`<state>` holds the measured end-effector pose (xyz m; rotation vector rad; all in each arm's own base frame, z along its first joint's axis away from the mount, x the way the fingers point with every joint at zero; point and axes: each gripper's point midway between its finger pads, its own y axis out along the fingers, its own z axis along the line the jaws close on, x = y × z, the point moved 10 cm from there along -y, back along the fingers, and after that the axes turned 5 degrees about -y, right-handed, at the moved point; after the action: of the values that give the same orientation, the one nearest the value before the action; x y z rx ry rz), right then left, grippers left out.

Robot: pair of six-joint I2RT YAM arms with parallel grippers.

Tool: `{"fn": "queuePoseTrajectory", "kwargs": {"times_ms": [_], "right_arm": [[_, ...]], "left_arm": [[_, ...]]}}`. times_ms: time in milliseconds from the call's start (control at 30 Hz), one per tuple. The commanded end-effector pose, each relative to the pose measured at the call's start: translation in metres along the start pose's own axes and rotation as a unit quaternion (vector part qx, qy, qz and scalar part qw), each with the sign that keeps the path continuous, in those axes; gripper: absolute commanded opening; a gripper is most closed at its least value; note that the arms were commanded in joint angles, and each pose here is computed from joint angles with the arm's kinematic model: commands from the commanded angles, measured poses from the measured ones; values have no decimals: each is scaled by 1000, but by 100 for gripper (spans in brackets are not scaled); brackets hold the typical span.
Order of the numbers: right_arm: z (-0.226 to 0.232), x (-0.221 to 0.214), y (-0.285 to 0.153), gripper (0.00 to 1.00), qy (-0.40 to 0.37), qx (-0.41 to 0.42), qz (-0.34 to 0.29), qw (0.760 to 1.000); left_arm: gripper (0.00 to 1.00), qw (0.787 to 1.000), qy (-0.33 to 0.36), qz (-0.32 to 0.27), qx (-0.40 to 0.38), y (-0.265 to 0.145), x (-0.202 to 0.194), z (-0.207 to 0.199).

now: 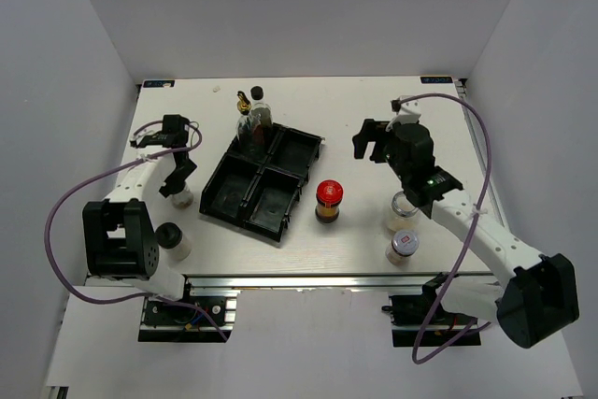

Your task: Organize the condiment bottles

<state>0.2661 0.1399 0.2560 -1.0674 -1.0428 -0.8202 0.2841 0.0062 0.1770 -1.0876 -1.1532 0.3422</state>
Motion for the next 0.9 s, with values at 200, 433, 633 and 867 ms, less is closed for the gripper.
{"fn": "queuePoseTrajectory", "kwargs": {"times_ms": [200,433,633,867], "right_arm": [[-15,10,-35,89,9,-31,-64,997],[-17,7,-49,90,18,-32,-69,997],[-18,5,-54,89,23,-32,-71,997],[-21,0,-53,89,21,-44,-62,997]], "left_arm": [[28,995,1,-18,-98,-47,29,-4],[25,968,39,-20,-248,-101,34,-5],[22,955,118,-38,-268,-132,15,-15],[21,939,180,-15,-292,-137,-17,-36]]}}
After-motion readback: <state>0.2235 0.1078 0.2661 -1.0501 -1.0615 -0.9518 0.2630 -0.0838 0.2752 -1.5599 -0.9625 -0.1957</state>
